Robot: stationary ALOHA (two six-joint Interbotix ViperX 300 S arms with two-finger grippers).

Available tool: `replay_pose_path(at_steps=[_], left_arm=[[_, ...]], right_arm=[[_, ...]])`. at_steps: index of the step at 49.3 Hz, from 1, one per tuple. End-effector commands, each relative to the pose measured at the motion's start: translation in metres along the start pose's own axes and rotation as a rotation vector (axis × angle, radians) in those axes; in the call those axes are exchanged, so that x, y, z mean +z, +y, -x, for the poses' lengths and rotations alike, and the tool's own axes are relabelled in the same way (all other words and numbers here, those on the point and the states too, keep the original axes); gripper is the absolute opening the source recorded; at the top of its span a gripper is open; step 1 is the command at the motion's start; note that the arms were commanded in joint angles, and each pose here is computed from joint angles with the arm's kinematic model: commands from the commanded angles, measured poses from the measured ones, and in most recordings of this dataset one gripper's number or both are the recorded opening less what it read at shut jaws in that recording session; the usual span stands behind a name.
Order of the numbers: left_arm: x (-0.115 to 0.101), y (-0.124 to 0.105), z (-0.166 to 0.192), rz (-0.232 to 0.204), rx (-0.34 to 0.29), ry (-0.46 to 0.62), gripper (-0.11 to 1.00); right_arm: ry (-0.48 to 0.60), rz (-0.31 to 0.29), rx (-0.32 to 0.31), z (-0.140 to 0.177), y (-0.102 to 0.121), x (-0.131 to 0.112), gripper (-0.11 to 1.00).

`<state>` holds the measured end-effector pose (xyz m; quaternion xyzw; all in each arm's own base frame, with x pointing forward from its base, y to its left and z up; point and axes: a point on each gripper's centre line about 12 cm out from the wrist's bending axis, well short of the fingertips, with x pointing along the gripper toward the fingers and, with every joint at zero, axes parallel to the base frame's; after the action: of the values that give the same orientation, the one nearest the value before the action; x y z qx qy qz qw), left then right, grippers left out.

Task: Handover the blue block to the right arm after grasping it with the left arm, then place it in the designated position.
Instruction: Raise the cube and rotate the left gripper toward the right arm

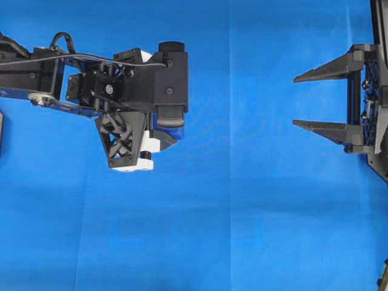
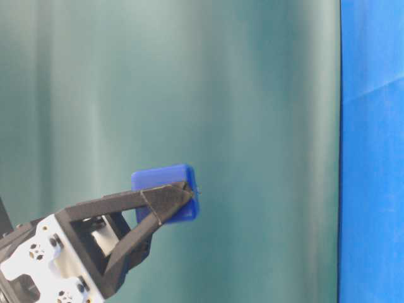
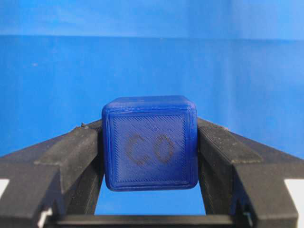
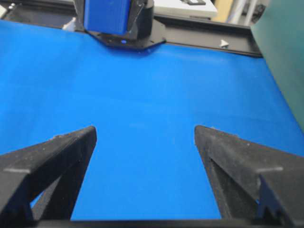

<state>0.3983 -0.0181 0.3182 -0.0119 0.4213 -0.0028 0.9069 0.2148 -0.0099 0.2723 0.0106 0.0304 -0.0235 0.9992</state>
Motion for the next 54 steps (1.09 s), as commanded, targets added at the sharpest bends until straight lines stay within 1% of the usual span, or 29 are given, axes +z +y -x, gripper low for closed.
replay_pose_path(at_steps=[1,22,29,32,37,42,54], left_arm=[[0.01,0.001,0.016,0.003,0.001,-0.049,0.48],[0.009,0.001,0.016,0.001,0.001,-0.049,0.48],[0.006,0.001,0.018,0.002,0.0,-0.068,0.48],[0.005,0.002,0.02,0.003,-0.001,-0.092,0.48],[0.0,0.002,0.024,0.007,-0.007,-0.155,0.48],[-0.008,0.002,0.031,0.007,-0.014,-0.242,0.48],[-0.035,0.002,0.044,-0.001,-0.036,-0.497,0.48]], right_arm=[[-0.02,-0.005,-0.002,-0.003,0.0,0.009,0.96],[-0.018,-0.005,-0.002,-0.003,0.0,0.008,0.96],[-0.018,-0.005,-0.002,-0.003,0.0,0.008,0.96],[-0.02,-0.005,-0.002,-0.002,0.0,0.009,0.96],[-0.018,-0.005,-0.002,-0.003,0.0,0.008,0.96],[-0.02,-0.005,-0.002,-0.003,0.0,0.009,0.96],[-0.026,-0.003,-0.002,-0.003,0.0,0.011,0.96]])
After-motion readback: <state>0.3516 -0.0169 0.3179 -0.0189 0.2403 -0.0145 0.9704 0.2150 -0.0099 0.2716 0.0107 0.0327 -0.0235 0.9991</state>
